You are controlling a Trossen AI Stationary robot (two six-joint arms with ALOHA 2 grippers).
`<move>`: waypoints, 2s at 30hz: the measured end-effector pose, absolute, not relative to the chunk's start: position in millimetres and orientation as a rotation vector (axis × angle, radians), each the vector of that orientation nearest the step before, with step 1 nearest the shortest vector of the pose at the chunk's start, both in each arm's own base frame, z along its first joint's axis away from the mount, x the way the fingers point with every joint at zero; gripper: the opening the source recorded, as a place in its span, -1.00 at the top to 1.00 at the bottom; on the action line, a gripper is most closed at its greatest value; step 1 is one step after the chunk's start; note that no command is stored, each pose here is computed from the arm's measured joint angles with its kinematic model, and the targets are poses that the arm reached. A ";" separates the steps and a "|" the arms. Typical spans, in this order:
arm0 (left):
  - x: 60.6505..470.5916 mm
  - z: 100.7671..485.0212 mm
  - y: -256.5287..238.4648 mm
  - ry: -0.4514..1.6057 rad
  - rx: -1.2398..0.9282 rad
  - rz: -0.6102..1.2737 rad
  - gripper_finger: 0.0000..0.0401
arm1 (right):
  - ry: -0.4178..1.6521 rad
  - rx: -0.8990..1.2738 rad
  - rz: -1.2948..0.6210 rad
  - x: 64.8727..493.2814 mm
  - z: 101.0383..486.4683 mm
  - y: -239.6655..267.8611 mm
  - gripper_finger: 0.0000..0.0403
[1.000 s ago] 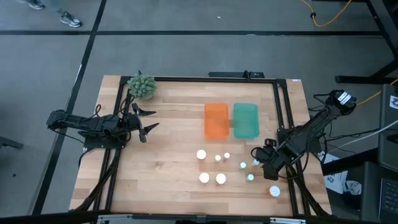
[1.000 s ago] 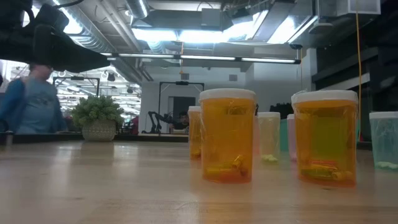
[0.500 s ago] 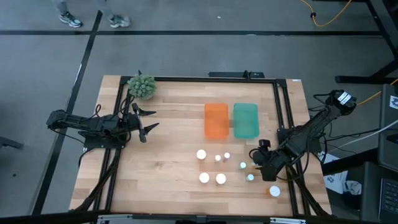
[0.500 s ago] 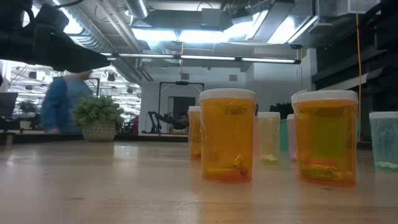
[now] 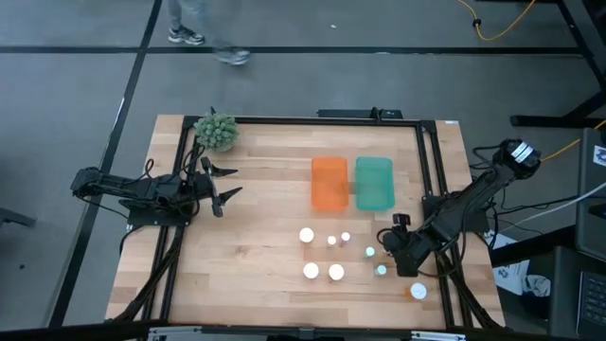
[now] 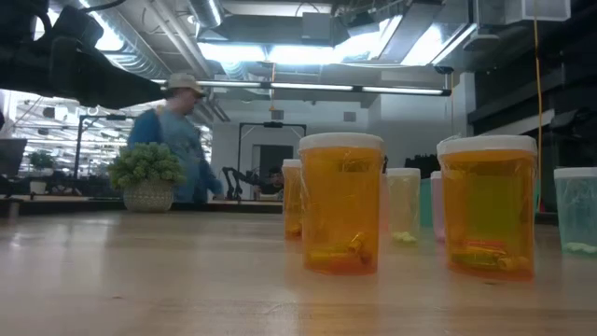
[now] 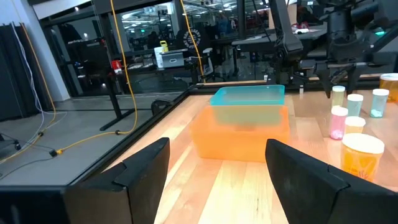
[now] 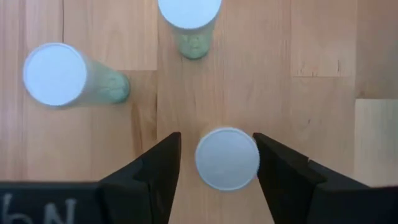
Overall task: Pick and place medicine bottles into bin by pill shape (circle, oval)
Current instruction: Put the right small yellow pill bottle into the green bin
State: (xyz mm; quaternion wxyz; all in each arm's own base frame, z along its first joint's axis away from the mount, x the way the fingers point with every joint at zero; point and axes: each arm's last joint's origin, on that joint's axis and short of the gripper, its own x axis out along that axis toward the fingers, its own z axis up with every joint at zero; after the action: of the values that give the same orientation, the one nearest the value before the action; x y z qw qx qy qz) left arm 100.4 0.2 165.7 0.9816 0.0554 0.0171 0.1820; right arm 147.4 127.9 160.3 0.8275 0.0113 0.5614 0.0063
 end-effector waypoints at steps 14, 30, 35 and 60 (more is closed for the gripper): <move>100.4 165.6 0.2 0.035 0.111 0.366 -0.28 | 1.157 0.028 -0.007 149.7 160.5 128.6 0.18; 100.4 165.7 0.2 0.034 0.111 0.366 -0.28 | 1.161 0.069 -0.105 150.1 174.1 123.0 0.41; 100.4 165.6 0.2 0.035 0.112 0.366 -0.28 | 1.137 -0.042 -0.209 159.7 205.7 114.2 0.46; 100.4 165.6 0.2 0.034 0.110 0.366 -0.28 | 1.112 0.085 -0.426 212.6 236.7 -34.7 0.45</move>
State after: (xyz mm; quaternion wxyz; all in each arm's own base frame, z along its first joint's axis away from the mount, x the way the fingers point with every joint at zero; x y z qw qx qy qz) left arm 100.4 0.2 165.6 0.9816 0.0548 0.0171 0.1819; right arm 212.6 -34.7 236.7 0.8270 0.0402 0.5237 -0.2006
